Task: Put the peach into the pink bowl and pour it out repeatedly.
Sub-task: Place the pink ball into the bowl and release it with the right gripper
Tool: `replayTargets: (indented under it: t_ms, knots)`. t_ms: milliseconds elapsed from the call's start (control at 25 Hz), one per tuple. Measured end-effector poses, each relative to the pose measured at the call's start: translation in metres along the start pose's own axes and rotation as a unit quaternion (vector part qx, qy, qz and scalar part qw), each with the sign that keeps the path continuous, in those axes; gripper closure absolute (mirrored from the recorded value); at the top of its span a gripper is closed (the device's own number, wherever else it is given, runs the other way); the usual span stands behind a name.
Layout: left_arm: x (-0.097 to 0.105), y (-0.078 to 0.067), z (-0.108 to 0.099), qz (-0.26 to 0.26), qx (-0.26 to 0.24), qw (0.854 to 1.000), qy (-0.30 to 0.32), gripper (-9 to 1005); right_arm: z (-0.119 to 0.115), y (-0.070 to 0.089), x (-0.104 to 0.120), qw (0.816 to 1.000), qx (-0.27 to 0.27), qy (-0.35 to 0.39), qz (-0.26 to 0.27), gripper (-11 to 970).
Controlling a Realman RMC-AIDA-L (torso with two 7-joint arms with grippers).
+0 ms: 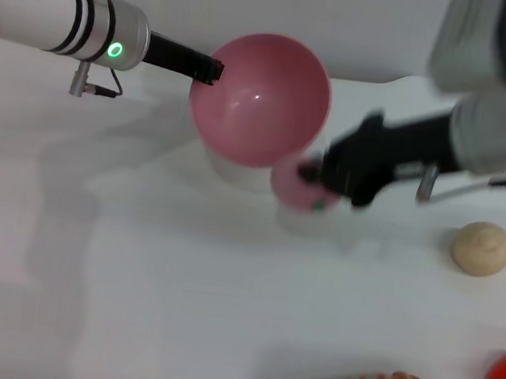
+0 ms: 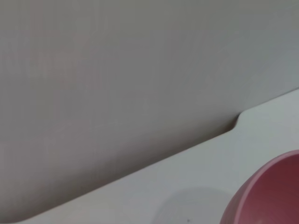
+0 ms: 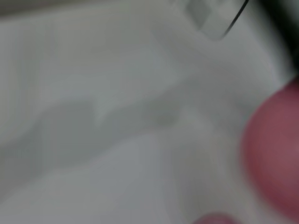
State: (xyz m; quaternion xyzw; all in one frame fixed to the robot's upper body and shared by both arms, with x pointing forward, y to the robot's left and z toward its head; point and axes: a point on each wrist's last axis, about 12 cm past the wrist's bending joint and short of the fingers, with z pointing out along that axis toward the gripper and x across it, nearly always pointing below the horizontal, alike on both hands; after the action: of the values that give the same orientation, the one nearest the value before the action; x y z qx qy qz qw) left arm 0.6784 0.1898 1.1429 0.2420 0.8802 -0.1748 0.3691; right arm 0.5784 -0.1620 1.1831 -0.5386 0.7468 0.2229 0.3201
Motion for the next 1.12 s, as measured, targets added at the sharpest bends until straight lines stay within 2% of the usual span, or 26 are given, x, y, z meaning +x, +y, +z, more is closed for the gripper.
replayTargets:
  t_ms: [80, 120, 240, 360, 520, 680, 880, 1040, 1120]
  knots:
    - [0.002, 0.0, 0.001, 0.0, 0.001, 1.0, 0.002, 948, -0.025, -0.007, -0.018, 0.997, 0.021, -0.071, -0.004, 916]
    - [0.002, -0.001, 0.001, 0.0, 0.001, 1.0, 0.003, 948, -0.025, -0.007, -0.018, 0.997, 0.021, -0.071, -0.004, 912]
    - [0.003, 0.0, 0.001, 0.0, 0.001, 1.0, 0.005, 948, -0.044, -0.012, -0.031, 0.99, 0.037, -0.138, -0.02, 899]
    - [0.006, -0.001, 0.001, -0.002, 0.004, 1.0, 0.008, 948, -0.051, -0.018, -0.037, 0.981, 0.062, -0.181, -0.026, 887]
    - [0.007, -0.002, 0.001, -0.001, 0.008, 1.0, 0.011, 948, -0.042, -0.027, -0.033, 0.977, 0.091, -0.19, -0.014, 870]
    - [0.007, -0.004, 0.001, 0.0, 0.012, 1.0, 0.014, 948, -0.021, -0.037, -0.026, 0.977, 0.108, -0.183, 0.0, 854]
    - [0.004, -0.006, 0.001, 0.004, 0.017, 1.0, 0.014, 948, -0.006, -0.039, -0.024, 0.978, 0.115, -0.174, -0.002, 833]
    - [0.004, -0.007, 0.002, 0.005, 0.017, 1.0, 0.015, 948, -0.002, -0.039, -0.024, 0.977, 0.122, -0.173, -0.007, 817]
    - [0.004, -0.007, 0.002, 0.006, 0.017, 1.0, 0.015, 948, -0.002, -0.039, -0.024, 0.977, 0.125, -0.173, -0.007, 661]
